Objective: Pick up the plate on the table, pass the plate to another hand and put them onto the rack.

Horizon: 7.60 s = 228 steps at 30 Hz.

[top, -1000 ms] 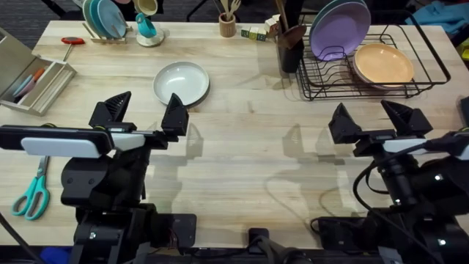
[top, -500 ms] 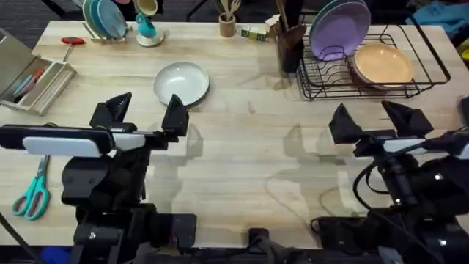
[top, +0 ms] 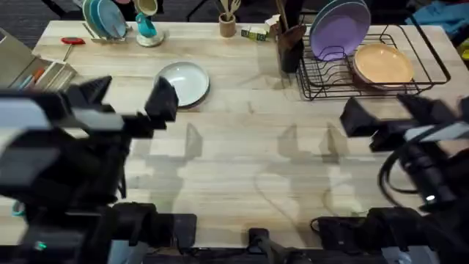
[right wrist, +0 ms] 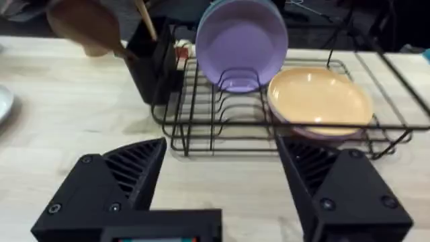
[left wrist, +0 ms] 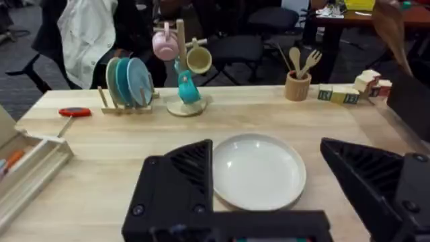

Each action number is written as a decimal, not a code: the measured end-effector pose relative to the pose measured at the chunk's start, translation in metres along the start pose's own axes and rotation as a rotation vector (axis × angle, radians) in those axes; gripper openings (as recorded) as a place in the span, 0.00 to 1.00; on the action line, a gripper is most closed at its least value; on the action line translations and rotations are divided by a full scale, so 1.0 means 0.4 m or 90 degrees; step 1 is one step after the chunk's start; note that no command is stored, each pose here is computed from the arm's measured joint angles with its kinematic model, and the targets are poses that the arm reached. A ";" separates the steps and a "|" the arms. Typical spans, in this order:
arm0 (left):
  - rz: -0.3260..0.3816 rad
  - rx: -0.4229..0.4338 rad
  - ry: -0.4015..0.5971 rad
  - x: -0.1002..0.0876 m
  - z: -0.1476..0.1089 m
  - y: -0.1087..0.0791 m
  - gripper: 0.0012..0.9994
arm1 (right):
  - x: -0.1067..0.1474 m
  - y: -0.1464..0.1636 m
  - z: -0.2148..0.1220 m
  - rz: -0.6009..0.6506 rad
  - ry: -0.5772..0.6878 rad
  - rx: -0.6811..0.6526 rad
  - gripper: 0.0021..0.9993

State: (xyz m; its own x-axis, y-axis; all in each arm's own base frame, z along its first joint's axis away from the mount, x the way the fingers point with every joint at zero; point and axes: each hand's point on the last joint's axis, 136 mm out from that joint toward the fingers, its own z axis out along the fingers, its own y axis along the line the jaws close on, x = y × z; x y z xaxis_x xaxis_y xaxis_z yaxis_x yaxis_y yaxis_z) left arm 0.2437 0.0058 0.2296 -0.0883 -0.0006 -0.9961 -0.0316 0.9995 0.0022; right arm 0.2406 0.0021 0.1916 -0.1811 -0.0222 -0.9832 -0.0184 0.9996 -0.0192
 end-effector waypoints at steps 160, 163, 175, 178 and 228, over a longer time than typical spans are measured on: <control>-0.100 0.133 0.594 -0.258 0.371 -0.135 0.04 | -0.303 0.249 0.170 0.049 0.278 -0.309 1.00; -0.109 0.147 0.604 -0.254 0.362 -0.145 0.04 | -0.304 0.257 0.167 0.064 0.282 -0.316 1.00; -0.107 0.172 0.609 -0.254 0.354 -0.175 0.04 | -0.304 0.264 0.163 0.079 0.287 -0.321 1.00; -0.098 0.186 0.616 -0.251 0.345 -0.200 0.04 | -0.304 0.279 0.159 0.075 0.287 -0.332 1.00; -0.022 0.278 0.708 -0.206 0.226 -0.365 0.04 | -0.127 0.463 0.207 0.328 0.534 -0.282 0.92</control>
State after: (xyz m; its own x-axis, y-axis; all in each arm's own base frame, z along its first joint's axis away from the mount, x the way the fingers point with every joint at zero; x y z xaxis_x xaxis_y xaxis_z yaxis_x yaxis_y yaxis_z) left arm 0.3455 -0.1373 0.3032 -0.9140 0.1602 -0.3727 0.2710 0.9248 -0.2670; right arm 0.3278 0.1895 0.2228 -0.8814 0.2279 -0.4137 -0.0718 0.8011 0.5942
